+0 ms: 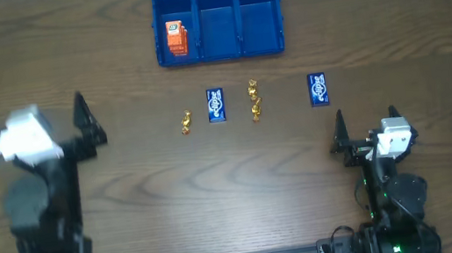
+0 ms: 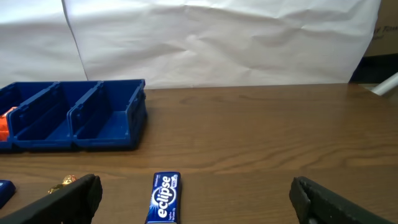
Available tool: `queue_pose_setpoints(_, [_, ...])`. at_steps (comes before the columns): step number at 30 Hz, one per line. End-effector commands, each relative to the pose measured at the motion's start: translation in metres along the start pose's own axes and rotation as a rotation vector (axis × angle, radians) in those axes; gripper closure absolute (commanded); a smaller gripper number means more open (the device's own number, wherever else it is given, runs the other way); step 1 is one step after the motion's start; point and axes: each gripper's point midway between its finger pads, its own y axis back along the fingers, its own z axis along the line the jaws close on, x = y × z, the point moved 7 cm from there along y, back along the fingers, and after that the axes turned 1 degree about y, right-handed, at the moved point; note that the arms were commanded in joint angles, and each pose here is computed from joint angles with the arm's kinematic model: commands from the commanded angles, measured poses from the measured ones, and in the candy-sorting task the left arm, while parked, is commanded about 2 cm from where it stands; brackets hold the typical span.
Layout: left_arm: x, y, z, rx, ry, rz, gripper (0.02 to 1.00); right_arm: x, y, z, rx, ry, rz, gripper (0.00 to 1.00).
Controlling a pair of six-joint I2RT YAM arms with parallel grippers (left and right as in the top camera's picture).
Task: Sort Candies Into Trays
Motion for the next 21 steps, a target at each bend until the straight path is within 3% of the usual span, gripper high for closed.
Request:
queue_pose_setpoints(1, [0.035, 0.019, 0.004, 0.05, -0.016, -0.047, 0.047, 0.0, 0.0, -0.001, 0.003, -0.014, 0.002, 0.003])
queue_pose_setpoints(14, [0.088, 0.032, 0.015, 0.094, -0.021, -0.241, 0.038, 0.0, 0.0, -0.001, 0.003, -0.014, 0.002, 0.001])
queue_pose_setpoints(21, [0.117, 0.029, 0.016, 0.122, -0.028, -0.075, 0.018, 0.0, 0.0, -0.001, 0.003, -0.014, 0.002, 0.003])
